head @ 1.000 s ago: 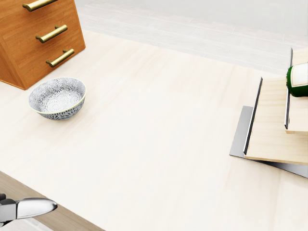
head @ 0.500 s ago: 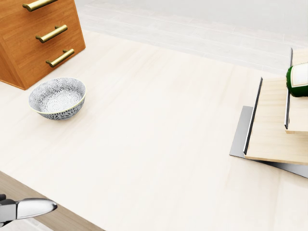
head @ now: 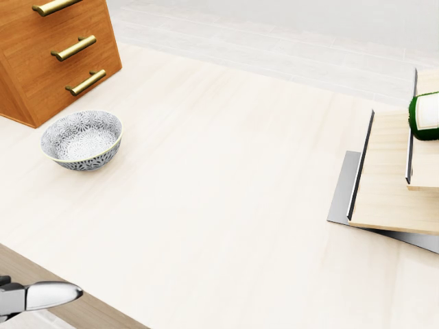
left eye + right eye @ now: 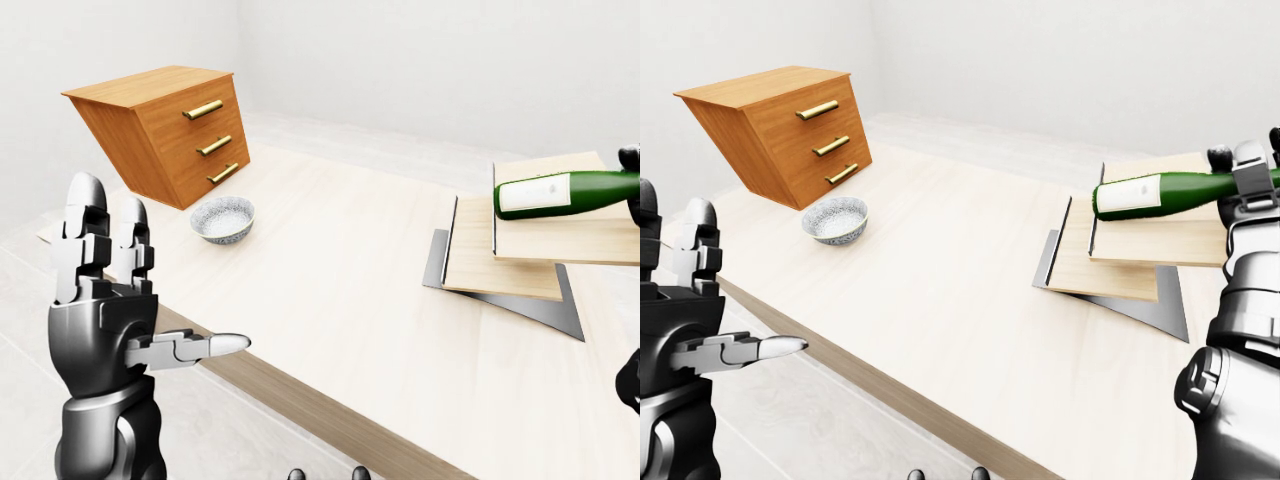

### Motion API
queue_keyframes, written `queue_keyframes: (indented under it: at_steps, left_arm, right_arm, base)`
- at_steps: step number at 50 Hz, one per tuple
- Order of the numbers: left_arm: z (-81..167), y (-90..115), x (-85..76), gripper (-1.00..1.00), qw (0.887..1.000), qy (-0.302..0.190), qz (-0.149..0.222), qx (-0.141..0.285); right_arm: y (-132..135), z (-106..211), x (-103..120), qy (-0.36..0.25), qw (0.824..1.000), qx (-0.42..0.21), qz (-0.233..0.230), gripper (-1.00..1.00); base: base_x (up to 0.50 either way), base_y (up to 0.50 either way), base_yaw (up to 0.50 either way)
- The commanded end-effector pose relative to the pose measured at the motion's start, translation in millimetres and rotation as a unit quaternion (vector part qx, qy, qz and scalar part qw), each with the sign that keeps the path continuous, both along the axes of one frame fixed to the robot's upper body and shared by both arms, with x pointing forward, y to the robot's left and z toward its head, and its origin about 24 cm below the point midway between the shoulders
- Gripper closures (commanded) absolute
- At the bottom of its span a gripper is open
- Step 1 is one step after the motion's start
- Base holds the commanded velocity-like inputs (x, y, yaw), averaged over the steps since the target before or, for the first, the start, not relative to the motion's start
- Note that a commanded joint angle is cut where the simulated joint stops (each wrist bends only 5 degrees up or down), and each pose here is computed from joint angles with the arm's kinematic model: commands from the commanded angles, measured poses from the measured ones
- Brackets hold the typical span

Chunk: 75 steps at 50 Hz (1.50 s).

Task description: Put the wine bottle on the wine rack.

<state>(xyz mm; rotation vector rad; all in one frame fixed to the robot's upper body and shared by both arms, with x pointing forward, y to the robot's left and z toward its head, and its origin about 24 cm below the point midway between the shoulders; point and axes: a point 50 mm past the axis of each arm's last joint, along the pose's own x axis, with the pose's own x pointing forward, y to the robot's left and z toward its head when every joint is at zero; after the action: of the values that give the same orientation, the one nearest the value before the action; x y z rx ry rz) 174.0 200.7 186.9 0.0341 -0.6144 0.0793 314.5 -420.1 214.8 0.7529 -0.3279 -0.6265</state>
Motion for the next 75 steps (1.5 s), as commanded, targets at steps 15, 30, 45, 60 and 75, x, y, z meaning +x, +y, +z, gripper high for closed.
queue_keyframes:
  at_steps: [15,30,45,60,75]
  left_arm:
    - [-5,-2,3.4,-1.0,1.0,0.012,-0.004,-0.002]
    - [-7,-2,4.2,-1.0,1.0,0.018,-0.006,-0.004]
    - [-6,-4,4.2,-1.0,1.0,0.015,-0.008,-0.003]
    - [-4,-4,4.2,-1.0,1.0,0.011,-0.008,-0.001]
    - [-5,-4,4.4,-1.0,1.0,0.012,-0.009,-0.002]
  right_arm:
    - [-8,6,-9,-0.004,1.0,-0.011,-0.014,-0.07]
    - [-13,11,-16,-0.012,1.0,-0.018,-0.022,-0.36]
    - [-21,11,-27,-0.014,0.999,-0.021,-0.036,-0.88]
    - [-20,-6,-29,0.006,0.999,-0.024,-0.029,-1.0]
    - [-26,-16,-40,0.014,0.999,-0.027,-0.037,-1.0]
  base:
    - [0.0,0.0,0.0]
    - [0.0,0.0,0.0]
    - [0.0,0.0,0.0]
    - [0.0,0.0,0.0]
    - [0.0,0.0,0.0]
